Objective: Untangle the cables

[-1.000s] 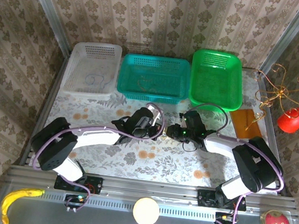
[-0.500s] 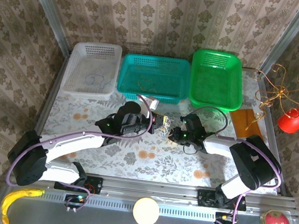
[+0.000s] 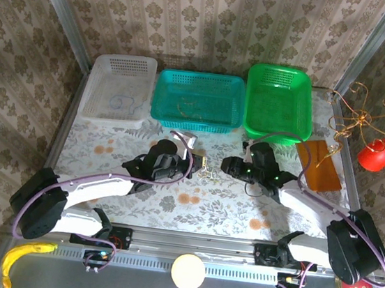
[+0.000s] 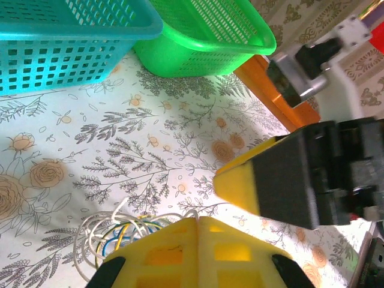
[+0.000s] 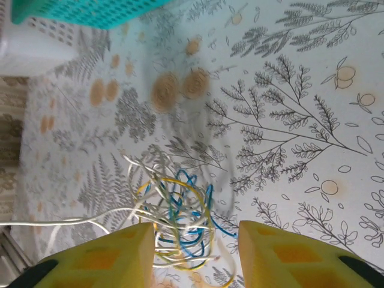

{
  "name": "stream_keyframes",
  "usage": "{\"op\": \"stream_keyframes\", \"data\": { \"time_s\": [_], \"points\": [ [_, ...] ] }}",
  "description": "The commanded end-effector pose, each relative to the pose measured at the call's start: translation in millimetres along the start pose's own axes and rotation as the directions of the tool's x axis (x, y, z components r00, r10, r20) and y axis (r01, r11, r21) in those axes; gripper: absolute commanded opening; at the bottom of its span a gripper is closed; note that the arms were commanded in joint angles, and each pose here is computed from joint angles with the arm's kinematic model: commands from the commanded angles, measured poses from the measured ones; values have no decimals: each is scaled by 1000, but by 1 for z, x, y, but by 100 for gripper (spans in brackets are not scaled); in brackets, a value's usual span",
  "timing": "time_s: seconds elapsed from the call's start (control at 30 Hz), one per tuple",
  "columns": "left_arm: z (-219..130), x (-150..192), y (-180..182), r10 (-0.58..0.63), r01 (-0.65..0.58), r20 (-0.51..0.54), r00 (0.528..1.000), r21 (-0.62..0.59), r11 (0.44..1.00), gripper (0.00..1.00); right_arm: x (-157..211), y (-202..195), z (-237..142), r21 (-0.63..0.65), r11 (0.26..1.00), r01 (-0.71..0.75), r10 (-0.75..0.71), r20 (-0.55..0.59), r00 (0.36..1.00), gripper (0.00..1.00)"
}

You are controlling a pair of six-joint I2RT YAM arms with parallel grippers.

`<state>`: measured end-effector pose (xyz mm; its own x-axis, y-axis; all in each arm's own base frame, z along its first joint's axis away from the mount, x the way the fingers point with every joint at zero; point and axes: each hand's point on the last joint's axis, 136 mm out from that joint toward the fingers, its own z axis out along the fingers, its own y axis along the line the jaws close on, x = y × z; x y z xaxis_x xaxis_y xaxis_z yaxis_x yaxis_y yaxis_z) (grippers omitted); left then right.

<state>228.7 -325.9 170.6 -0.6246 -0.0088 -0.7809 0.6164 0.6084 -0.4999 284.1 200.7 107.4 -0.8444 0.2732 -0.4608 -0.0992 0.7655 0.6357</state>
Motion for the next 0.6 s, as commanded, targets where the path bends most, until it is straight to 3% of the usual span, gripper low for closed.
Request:
{"op": "stream_keyframes", "data": {
  "time_s": [0.0, 0.57],
  "points": [
    [0, -13, -4, -4, 2, 58, 998, 35, 999, 0, -8, 14, -9, -32, 999, 30, -29, 7, 1000, 52],
    [4, -21, -16, -47, 40, 70, 996, 97, 994, 0, -7, 55, 14, -181, 982, 55, -53, 15, 998, 59]
  ]
}}
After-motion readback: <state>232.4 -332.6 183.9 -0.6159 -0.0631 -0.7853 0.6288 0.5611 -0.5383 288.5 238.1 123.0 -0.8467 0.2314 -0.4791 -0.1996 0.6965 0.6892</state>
